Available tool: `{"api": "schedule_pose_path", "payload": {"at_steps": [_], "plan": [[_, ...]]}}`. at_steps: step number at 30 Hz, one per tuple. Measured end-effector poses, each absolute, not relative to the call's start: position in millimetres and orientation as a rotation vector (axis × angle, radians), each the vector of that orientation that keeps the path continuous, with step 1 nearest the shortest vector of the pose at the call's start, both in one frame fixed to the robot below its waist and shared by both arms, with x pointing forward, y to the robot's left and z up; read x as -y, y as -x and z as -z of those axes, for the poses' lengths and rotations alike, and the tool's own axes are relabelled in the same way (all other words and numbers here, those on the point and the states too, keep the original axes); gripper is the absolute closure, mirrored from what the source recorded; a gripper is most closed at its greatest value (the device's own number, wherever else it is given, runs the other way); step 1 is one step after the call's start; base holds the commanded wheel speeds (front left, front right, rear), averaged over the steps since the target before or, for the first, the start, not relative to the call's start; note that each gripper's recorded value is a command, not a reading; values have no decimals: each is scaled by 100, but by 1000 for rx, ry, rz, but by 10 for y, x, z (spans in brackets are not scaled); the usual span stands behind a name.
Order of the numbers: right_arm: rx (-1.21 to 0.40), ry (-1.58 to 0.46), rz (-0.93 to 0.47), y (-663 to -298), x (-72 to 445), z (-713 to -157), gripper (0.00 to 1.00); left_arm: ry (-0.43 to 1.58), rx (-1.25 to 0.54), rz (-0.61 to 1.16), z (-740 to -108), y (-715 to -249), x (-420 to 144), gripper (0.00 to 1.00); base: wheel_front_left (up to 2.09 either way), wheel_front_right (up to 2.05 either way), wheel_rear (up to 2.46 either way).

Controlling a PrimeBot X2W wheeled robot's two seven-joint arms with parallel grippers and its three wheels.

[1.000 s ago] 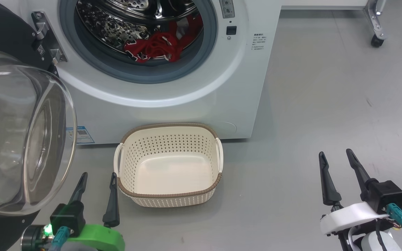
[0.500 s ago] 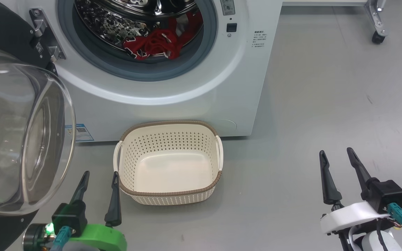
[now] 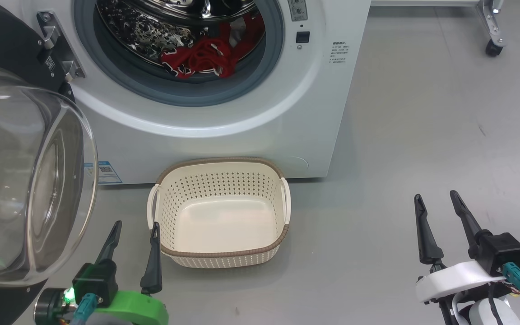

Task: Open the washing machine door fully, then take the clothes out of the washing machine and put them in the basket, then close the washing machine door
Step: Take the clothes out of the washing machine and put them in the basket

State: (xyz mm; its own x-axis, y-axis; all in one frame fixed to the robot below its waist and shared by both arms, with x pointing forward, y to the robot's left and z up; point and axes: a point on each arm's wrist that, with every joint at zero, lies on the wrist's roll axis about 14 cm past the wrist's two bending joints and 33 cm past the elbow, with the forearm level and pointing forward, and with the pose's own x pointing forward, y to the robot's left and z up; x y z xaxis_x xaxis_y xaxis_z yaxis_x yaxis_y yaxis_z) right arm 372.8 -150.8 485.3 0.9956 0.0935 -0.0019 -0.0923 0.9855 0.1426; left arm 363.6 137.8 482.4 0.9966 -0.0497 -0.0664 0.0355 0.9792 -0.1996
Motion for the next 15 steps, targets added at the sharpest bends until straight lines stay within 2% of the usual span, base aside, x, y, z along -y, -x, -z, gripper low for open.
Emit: {"api": "schedule_pose_path", "payload": {"at_steps": [15], "plan": [[-15, -141, -97, -3739, 1502, -4832, 0, 193, -79, 33, -4798, -3637, -1403, 0, 95, -95, 0]]}}
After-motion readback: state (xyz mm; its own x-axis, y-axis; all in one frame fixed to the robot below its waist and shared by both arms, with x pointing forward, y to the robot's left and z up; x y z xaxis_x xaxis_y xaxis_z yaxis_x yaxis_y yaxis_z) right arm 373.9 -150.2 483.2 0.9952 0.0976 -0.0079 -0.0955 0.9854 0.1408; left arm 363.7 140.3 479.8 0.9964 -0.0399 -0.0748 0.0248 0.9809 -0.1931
